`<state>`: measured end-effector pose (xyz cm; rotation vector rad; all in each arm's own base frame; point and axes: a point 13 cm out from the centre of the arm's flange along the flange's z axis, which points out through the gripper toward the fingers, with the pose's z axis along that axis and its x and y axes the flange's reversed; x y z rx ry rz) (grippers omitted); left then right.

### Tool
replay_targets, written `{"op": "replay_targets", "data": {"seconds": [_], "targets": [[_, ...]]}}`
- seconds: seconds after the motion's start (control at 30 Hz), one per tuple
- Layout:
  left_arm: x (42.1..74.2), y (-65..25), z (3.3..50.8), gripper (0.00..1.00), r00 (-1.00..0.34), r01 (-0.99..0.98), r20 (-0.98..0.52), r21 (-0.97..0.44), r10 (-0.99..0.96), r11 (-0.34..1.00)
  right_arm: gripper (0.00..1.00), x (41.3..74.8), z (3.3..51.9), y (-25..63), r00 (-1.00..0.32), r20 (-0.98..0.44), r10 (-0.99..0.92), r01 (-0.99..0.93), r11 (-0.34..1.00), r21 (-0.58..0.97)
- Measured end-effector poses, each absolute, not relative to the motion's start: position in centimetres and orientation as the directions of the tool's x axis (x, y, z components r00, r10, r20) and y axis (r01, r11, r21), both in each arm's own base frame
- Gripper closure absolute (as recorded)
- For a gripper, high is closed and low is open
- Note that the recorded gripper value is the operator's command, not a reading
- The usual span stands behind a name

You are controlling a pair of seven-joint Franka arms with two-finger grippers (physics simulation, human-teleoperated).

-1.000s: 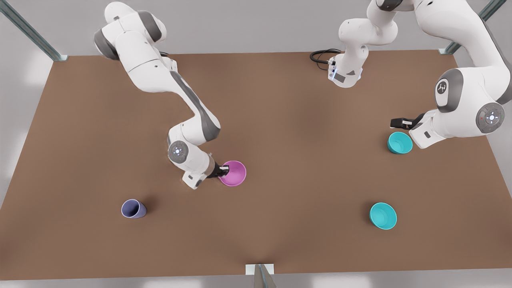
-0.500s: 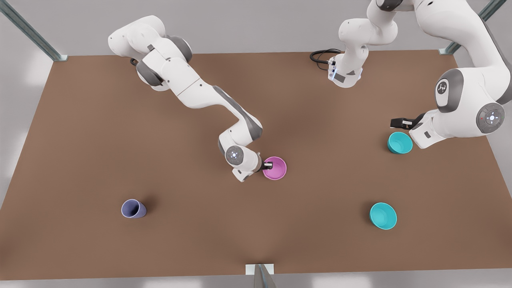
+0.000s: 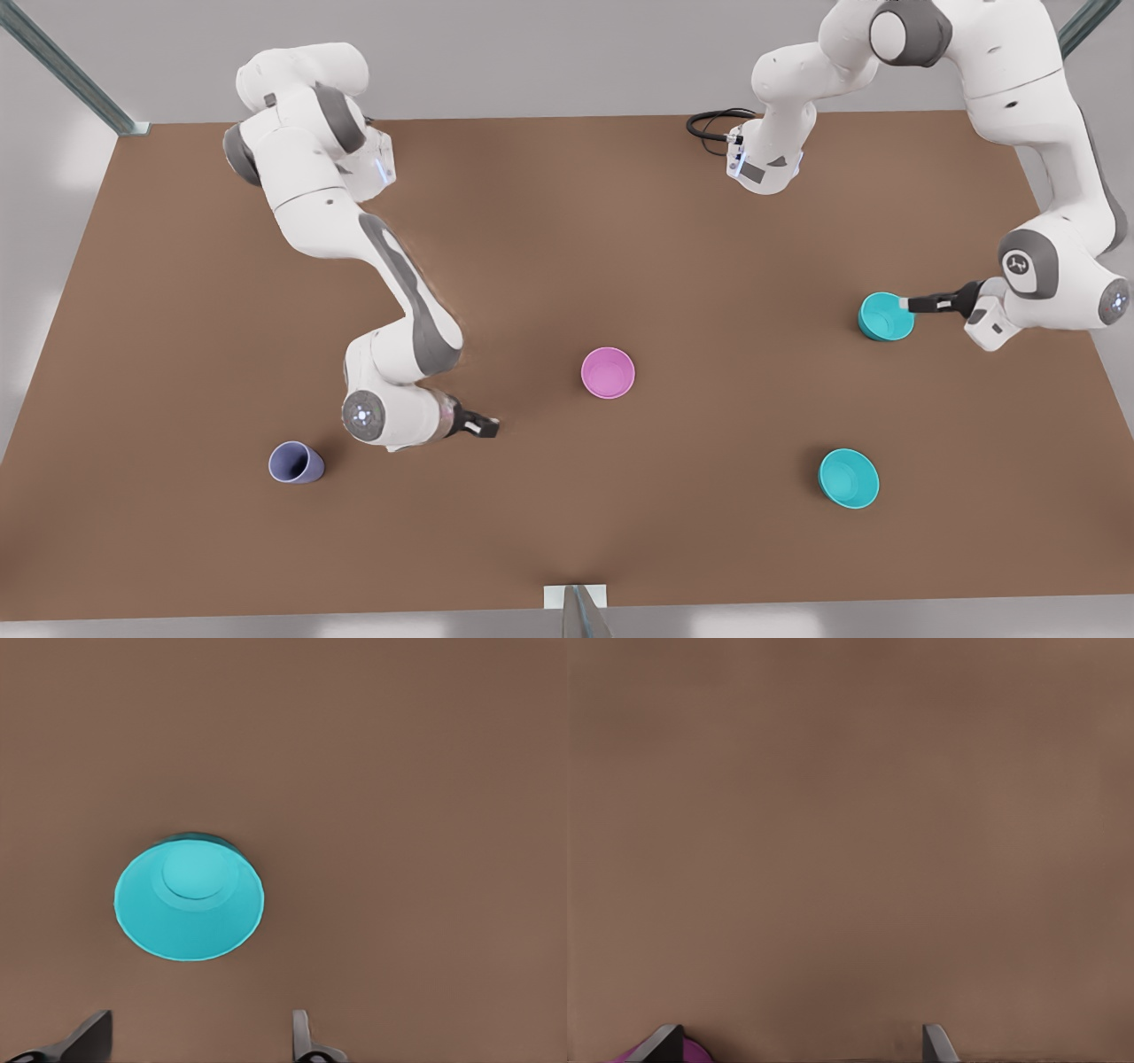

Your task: Stack the blue bowl on the pink bowl

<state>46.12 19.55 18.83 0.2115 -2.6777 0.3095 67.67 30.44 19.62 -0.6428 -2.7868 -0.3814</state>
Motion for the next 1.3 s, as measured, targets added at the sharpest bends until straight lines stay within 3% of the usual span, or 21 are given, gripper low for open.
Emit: {"op": "replay_targets", "data": {"seconds": [0.07,0.17,0.27,0.33,0.47,0.53,0.6,0.7,0.83,0.93,1.07,1.13,1.23,1.3], "targets": [[45.1,21.2,16.1,0.0,-0.909,-0.19,0.406,-0.199,-0.095,0.961,0.0,67.8,31.5,22.9,-0.909,0.19,0.371,0.399,0.907,0.136],[45.4,22.9,13.4,0.0,-0.937,-0.158,0.341,-0.212,-0.078,0.965,0.0,63.9,46.2,16.8,-0.954,0.042,0.298,0.299,0.954,0.025],[45.9,23.8,10.9,0.0,-0.952,-0.124,0.301,-0.225,-0.052,0.967,0.0,57.0,53.7,13.0,-0.969,0.024,0.244,0.242,0.968,-0.064],[45.5,23.6,9.2,0.0,-0.957,-0.103,0.29,-0.238,-0.031,0.966,0.0,53.1,53.8,11.8,-0.975,0.074,0.208,0.2,0.973,-0.112],[45.1,23.4,7.2,0.0,-0.965,-0.055,0.262,-0.249,0.012,0.967,0.0,50.7,52.8,10.1,-0.975,0.153,0.16,0.138,0.98,-0.141],[45.2,23.6,6.8,0.46,-0.969,-0.031,0.246,-0.25,0.033,0.968,0.0,50.2,52.6,9.5,-0.974,0.175,0.14,0.116,0.983,-0.142],[45.4,23.7,6.5,0.64,-0.971,-0.011,0.232,-0.253,0.05,0.967,0.0,50.0,52.5,9.1,-0.974,0.193,0.121,0.094,0.985,-0.142],[45.6,23.6,6.2,0.79,-0.974,0.01,0.216,-0.263,0.069,0.965,0.0,49.7,52.3,8.7,-0.973,0.21,0.091,0.063,0.988,-0.139],[46.6,22.8,6.9,0.79,-0.977,0.043,0.188,-0.277,0.098,0.96,0.0,49.4,51.8,8.6,-0.972,0.229,0.052,0.021,0.99,-0.137],[50.1,18.8,12.2,0.79,-0.978,0.133,0.116,-0.278,0.17,0.951,0.0,49.4,51.4,8.5,-0.97,0.242,0.028,-0.005,0.991,-0.134],[56.6,-2.0,21.4,0.79,-0.889,0.437,0.014,-0.264,0.457,0.86,0.0,49.5,51.1,8.3,-0.968,0.252,0.005,-0.027,0.992,-0.127],[57.6,-13.4,22.5,0.79,-0.818,0.553,0.018,-0.25,0.575,0.795,0.0,49.5,51.0,8.2,-0.967,0.255,-0.005,-0.037,0.992,-0.123],[59.8,-24.9,22.5,0.79,-0.789,0.596,0.02,-0.217,0.614,0.773,0.0,49.5,50.8,8.2,-0.965,0.26,-0.02,-0.053,0.991,-0.12],[59.4,-30.7,21.5,0.79,-0.795,0.586,0.041,-0.205,0.605,0.784,0.0,49.5,50.6,8.3,-0.964,0.265,-0.03,-0.064,0.991,-0.119]]}}
